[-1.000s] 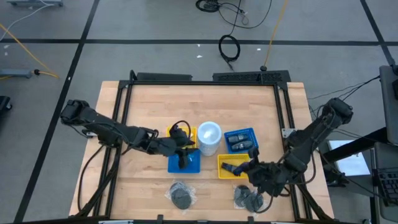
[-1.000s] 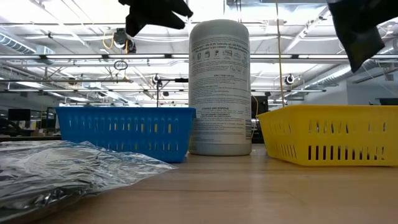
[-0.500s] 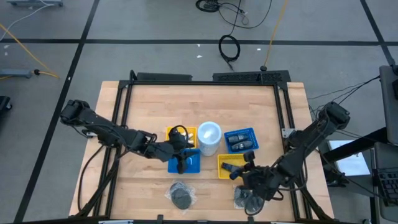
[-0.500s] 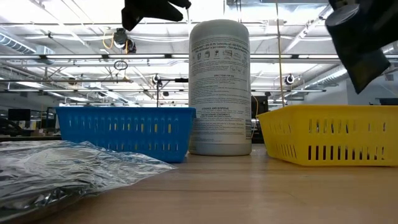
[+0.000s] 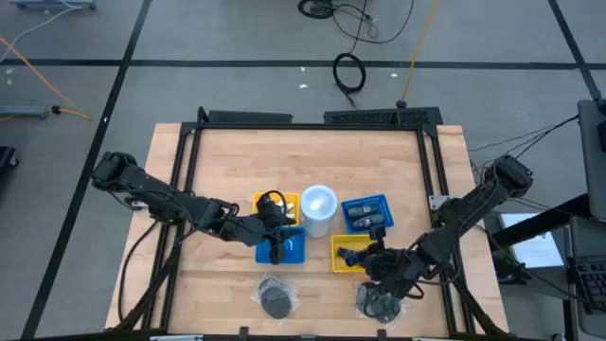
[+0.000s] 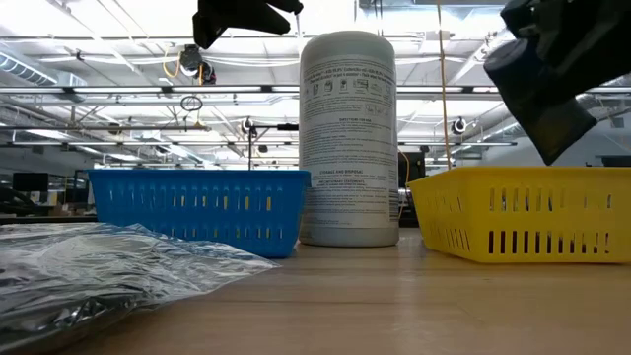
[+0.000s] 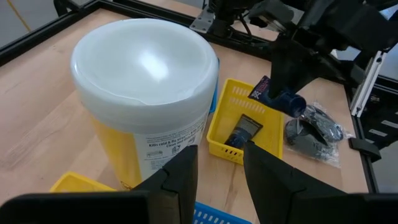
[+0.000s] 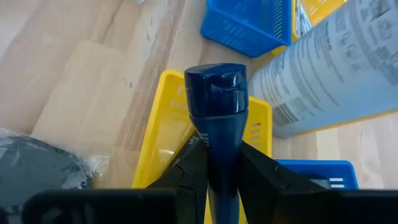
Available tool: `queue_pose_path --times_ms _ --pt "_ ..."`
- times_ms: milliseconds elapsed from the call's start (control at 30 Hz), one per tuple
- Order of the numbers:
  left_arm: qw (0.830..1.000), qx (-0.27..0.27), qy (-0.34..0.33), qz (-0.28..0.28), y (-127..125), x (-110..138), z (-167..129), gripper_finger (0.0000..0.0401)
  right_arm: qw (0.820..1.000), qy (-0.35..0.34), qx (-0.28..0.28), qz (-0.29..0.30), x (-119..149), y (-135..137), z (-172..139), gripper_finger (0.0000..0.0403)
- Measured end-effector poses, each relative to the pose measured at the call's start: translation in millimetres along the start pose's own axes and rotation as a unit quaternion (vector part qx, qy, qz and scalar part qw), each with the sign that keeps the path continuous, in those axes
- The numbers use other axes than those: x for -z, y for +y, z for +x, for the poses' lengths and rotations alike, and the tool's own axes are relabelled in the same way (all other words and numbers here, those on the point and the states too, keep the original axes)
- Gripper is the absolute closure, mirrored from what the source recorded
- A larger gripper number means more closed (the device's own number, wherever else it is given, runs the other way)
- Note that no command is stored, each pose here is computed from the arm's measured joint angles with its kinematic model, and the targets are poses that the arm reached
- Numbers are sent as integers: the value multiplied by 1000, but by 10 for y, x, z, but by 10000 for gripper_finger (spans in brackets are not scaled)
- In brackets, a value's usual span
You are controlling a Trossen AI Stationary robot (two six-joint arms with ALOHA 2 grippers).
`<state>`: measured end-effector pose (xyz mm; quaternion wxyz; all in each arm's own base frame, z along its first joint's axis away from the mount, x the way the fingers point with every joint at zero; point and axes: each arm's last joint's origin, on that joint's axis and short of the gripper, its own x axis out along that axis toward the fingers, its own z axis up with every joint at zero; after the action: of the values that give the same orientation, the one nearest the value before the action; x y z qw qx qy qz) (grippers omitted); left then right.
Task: Pick & Place Travel size toiletries
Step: Put the blue shave cream into the bottom yellow bin, then put the black hairbrush into the bottom blue bin
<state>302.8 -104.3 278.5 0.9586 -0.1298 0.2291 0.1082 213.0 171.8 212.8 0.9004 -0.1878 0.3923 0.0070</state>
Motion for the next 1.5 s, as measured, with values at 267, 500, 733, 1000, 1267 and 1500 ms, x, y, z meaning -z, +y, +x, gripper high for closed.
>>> queue_pose_path --times_ms 267,500,733,1000,1267,1500 --pt "1000 0 0 4 0 0 0 272 1000 -12 -2 7 22 -5 5 339" --pt "1000 0 0 3 0 0 0 272 1000 -19 -5 4 5 -6 0 339" --pt "1000 0 0 3 0 0 0 272 1000 -19 -4 5 5 -9 2 333" --pt "1000 0 0 3 1 0 0 272 999 -27 23 16 -11 -44 16 249" --pt "1000 0 0 4 1 0 0 272 999 -26 24 10 -10 -45 16 197" --pt "1000 0 0 4 1 -1 1 272 999 -27 27 7 -10 -47 16 195"
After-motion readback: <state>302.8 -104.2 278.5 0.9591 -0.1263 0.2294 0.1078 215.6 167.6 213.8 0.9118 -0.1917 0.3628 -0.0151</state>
